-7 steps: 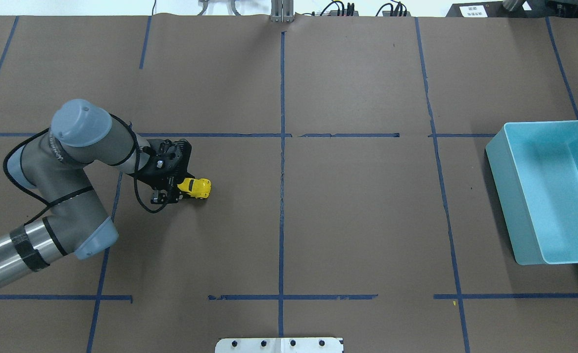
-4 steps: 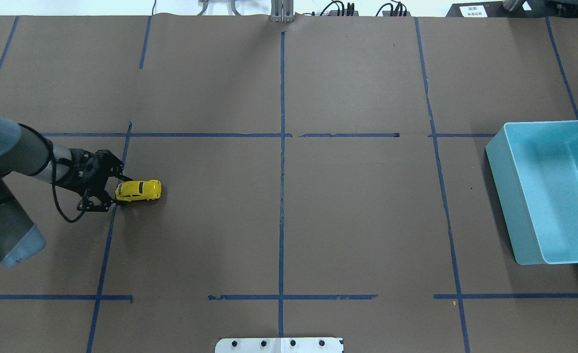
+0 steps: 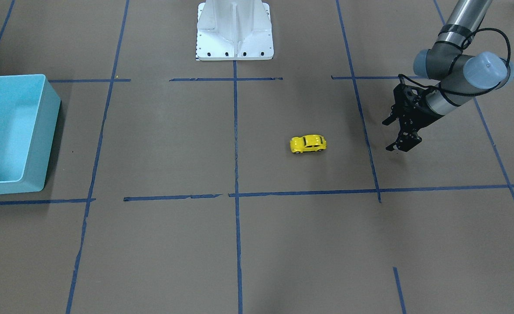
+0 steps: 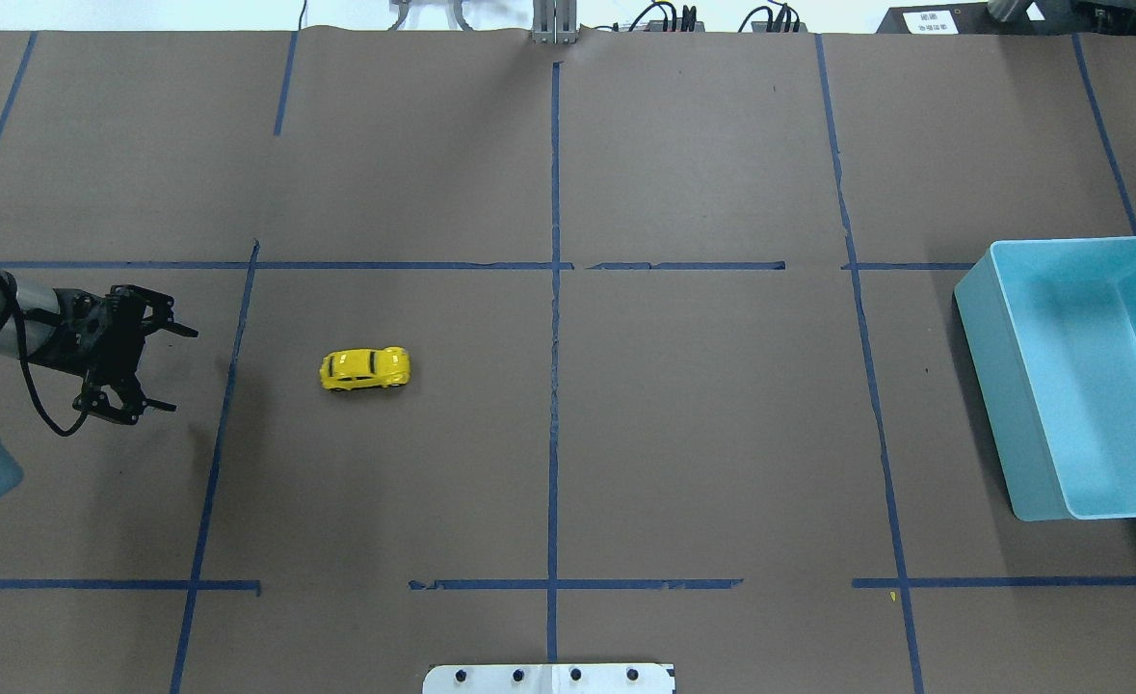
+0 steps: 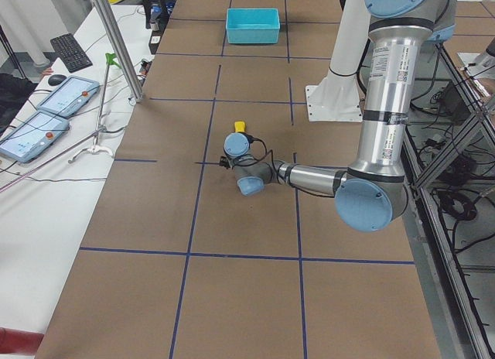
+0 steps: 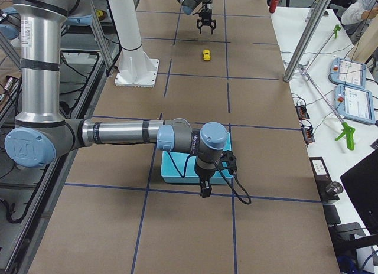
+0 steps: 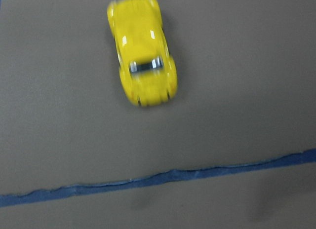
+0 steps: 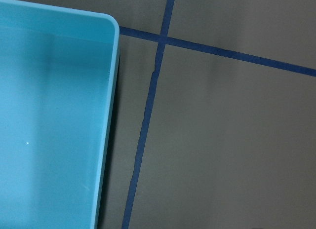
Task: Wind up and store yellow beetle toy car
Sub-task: 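Open the left gripper and lift it away, releasing the car, then move the right gripper over the yellow car beside the blue bin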
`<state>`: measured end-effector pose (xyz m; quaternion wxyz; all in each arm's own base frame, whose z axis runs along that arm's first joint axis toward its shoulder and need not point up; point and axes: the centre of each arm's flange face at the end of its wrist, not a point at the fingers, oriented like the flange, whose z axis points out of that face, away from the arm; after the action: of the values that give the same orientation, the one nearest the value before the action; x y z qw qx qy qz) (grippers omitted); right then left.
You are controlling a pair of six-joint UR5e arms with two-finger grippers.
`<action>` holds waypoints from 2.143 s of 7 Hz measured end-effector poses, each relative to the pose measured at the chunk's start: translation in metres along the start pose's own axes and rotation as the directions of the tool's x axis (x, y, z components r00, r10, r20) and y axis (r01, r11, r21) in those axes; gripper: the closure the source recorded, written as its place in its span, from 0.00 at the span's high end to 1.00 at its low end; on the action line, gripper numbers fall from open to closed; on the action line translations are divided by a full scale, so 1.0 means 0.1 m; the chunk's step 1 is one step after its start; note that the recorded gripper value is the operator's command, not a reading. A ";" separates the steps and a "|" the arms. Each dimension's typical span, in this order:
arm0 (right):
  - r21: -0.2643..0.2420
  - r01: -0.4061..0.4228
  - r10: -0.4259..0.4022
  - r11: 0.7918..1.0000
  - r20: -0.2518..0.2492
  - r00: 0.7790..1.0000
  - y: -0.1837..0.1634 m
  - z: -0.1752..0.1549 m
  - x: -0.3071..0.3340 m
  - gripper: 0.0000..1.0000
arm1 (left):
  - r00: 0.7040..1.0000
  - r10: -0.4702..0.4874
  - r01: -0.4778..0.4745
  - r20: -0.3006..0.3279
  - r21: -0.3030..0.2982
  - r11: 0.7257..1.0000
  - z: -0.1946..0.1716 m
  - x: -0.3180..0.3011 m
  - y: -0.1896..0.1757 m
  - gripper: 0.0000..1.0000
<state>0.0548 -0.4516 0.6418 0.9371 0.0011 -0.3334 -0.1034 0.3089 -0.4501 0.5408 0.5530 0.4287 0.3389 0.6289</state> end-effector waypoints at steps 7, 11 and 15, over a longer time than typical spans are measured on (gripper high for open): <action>0.007 0.006 -0.006 1.000 -0.001 1.000 -0.02 -0.03 -0.02 1.00 | 0.955 -0.298 0.297 -0.017 -0.015 0.955 -0.81 -0.41 -0.27 0.99; 0.030 0.026 -0.027 0.999 0.025 0.999 -0.19 -0.12 -0.16 1.00 | 0.675 -0.733 0.734 0.091 -0.184 0.653 -1.80 -0.65 -0.13 0.99; 0.095 0.288 -0.292 0.953 0.028 0.956 -1.11 -0.45 -1.45 1.00 | 0.241 -0.907 0.971 0.345 -0.087 0.224 -2.80 -0.65 0.80 1.00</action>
<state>-0.0482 -0.5349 0.5078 0.9036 0.0899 -0.3534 -0.2248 0.0225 -0.5129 0.4893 0.9085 0.1172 0.3709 0.1528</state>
